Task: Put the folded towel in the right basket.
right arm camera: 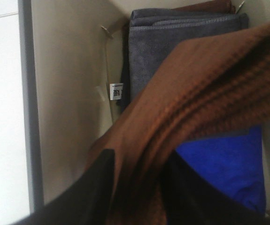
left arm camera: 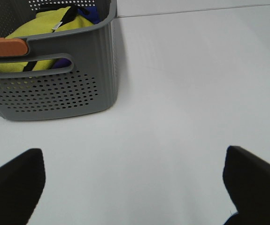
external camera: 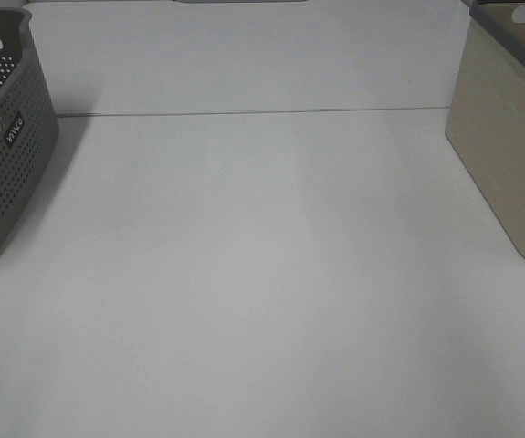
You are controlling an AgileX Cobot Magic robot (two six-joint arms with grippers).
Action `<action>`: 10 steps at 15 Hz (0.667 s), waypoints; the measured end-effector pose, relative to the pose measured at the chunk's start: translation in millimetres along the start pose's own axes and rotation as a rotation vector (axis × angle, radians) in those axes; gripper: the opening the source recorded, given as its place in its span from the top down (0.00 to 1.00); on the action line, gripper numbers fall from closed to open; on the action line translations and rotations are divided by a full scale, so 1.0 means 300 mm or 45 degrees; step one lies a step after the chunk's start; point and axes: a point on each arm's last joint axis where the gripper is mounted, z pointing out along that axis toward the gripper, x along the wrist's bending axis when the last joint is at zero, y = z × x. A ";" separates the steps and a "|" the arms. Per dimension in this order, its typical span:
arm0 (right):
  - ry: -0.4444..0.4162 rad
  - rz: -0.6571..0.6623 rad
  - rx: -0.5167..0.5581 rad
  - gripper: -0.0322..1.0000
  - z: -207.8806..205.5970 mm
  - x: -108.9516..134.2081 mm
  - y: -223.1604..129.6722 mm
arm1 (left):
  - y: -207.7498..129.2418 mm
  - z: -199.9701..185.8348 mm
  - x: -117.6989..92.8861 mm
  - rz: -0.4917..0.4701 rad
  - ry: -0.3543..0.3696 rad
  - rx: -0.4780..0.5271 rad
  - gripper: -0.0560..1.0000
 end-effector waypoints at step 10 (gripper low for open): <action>0.173 -0.066 -0.159 0.34 -0.191 0.197 0.002 | 0.000 0.000 0.000 0.000 0.000 0.000 0.02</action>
